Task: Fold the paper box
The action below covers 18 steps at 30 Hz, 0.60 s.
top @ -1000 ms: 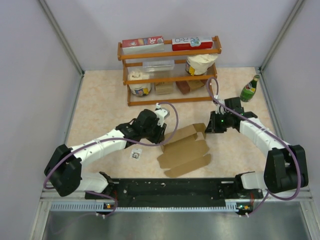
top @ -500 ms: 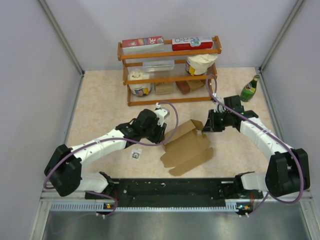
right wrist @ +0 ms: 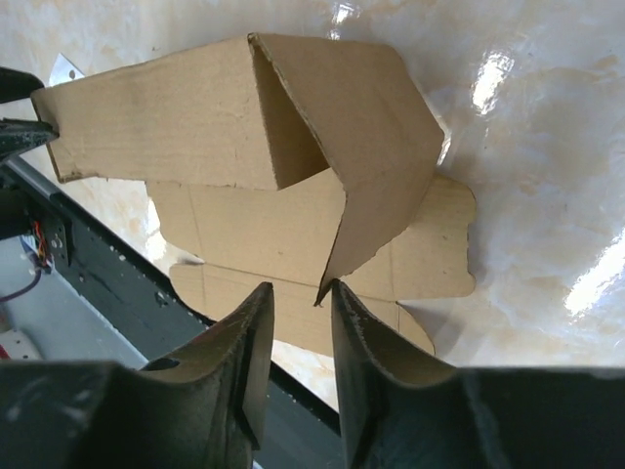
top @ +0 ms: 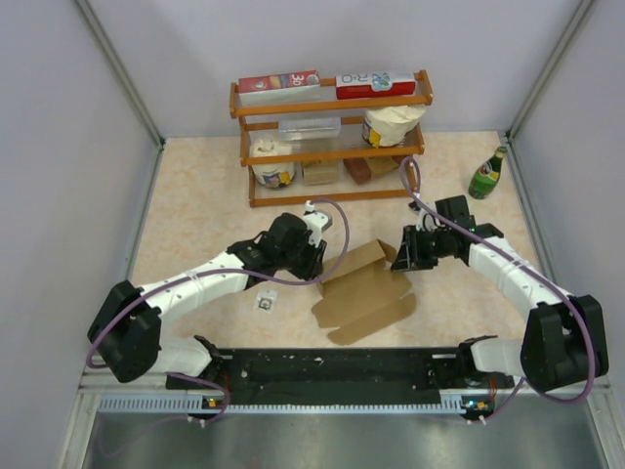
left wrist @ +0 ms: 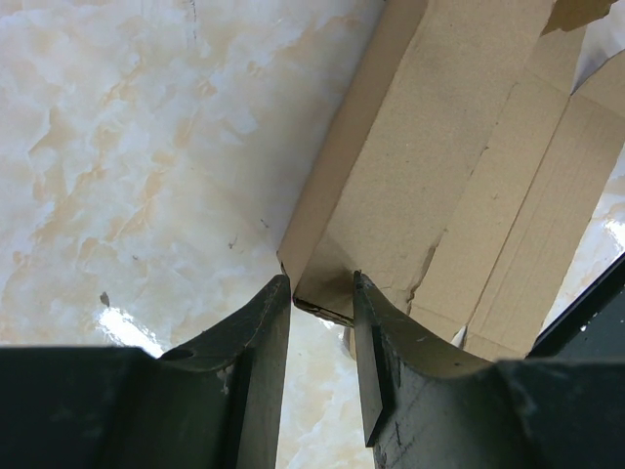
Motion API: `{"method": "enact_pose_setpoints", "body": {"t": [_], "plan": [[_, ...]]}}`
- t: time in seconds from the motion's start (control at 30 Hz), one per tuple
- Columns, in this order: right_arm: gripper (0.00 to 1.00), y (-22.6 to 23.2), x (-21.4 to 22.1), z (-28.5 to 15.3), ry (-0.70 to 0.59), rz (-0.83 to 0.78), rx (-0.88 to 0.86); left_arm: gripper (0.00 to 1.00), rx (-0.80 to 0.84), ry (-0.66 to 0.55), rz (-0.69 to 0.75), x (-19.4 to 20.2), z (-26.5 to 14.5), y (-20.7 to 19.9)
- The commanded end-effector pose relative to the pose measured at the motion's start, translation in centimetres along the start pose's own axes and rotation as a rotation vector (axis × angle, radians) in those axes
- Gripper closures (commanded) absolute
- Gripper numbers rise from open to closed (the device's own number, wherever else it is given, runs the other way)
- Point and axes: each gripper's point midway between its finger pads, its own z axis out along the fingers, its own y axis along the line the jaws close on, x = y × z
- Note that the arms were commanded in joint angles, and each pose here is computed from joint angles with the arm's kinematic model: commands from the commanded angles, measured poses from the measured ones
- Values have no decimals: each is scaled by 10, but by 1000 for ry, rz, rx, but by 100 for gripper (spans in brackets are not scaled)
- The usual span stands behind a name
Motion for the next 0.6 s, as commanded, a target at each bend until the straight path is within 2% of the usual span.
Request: {"method": "enact_pose_setpoints", "body": {"t": [0.0, 0.13, 0.3, 0.4, 0.47, 0.57], "plan": [[67, 8, 2, 0, 5, -10, -32, 63, 0, 17, -2, 1, 3, -1], [60, 13, -24, -16, -101, -35, 10, 63, -4, 23, -4, 3, 2, 0], [59, 14, -64, -38, -267, -29, 82, 63, -4, 20, -4, 2, 1, -1], [66, -4, -83, -41, -346, 39, 152, 63, -6, 18, -5, 2, 1, 0], [75, -19, -88, -36, -362, 91, 181, 63, -6, 18, -5, 2, 1, 0], [81, -34, -91, -24, -364, 122, 206, 63, -2, 17, -5, 2, 1, -1]]}}
